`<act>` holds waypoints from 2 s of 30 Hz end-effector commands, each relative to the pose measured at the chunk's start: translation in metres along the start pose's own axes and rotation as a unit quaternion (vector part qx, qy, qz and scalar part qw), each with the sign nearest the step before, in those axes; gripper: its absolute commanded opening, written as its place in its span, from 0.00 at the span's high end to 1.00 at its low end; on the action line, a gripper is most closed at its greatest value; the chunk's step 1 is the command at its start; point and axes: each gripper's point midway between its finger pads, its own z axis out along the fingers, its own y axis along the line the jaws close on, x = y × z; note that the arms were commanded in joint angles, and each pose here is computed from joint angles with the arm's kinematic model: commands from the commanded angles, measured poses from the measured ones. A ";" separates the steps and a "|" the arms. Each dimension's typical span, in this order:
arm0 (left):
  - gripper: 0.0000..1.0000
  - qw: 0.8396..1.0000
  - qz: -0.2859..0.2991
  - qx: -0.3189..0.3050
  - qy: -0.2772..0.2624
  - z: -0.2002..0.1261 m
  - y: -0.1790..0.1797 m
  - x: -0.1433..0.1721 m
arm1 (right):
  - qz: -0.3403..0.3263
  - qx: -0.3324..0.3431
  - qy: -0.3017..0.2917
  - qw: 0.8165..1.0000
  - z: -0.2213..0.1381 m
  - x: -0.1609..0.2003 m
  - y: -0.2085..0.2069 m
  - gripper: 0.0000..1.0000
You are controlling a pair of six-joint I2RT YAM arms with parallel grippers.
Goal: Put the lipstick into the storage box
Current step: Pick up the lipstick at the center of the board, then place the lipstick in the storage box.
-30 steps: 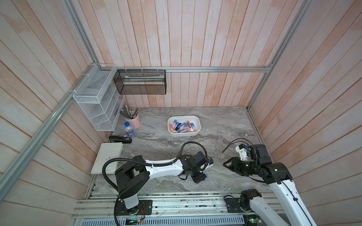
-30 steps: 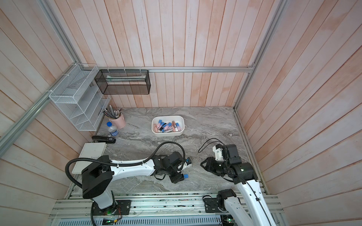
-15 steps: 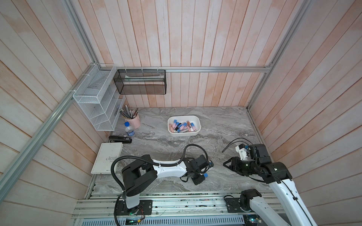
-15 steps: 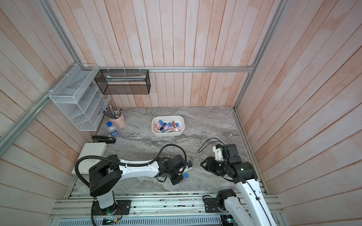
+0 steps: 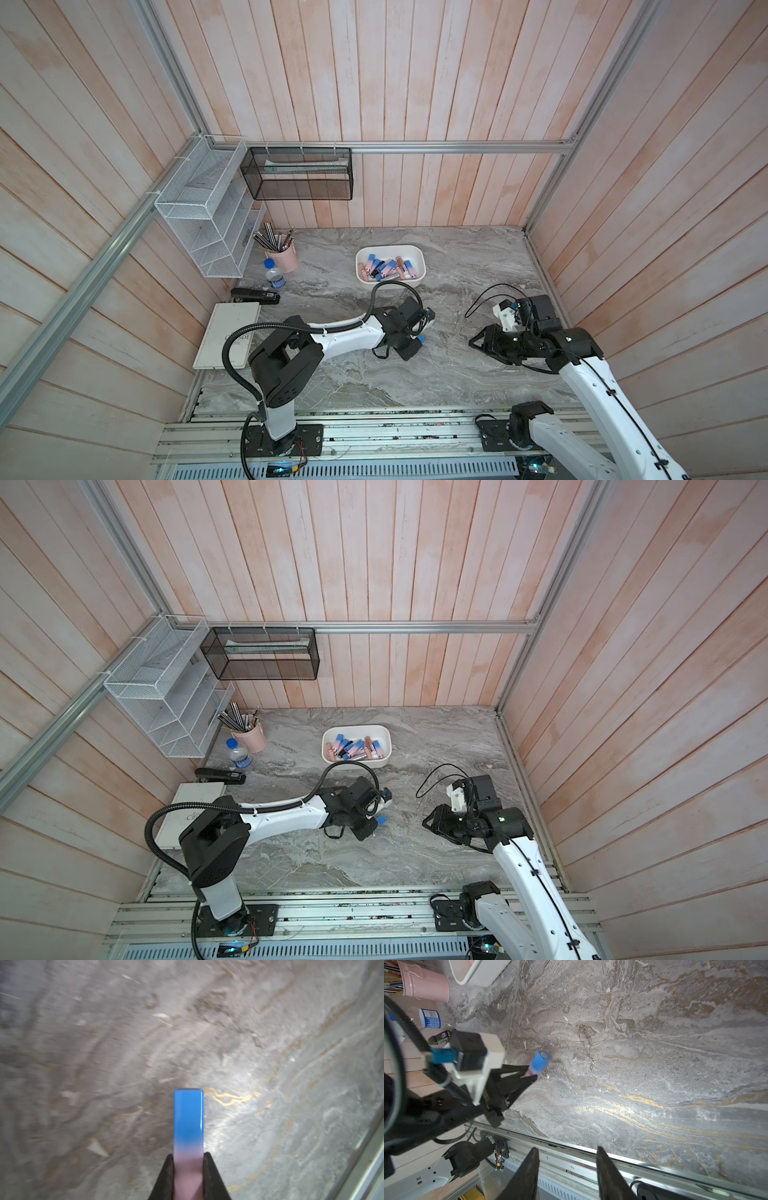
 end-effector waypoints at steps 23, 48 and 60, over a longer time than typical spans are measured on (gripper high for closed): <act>0.78 0.989 -0.090 -0.071 -0.096 -0.009 0.210 -0.132 | -0.163 -0.032 -0.049 0.985 0.105 -0.182 0.103 0.54; 0.00 0.951 -0.238 -0.084 -0.179 -0.085 0.252 -0.110 | -0.252 0.005 -0.036 0.967 0.115 -0.195 0.095 0.53; 0.00 0.788 -0.417 -0.285 -0.351 -0.209 0.302 0.076 | -0.234 0.057 -0.162 0.957 0.076 -0.180 0.052 0.02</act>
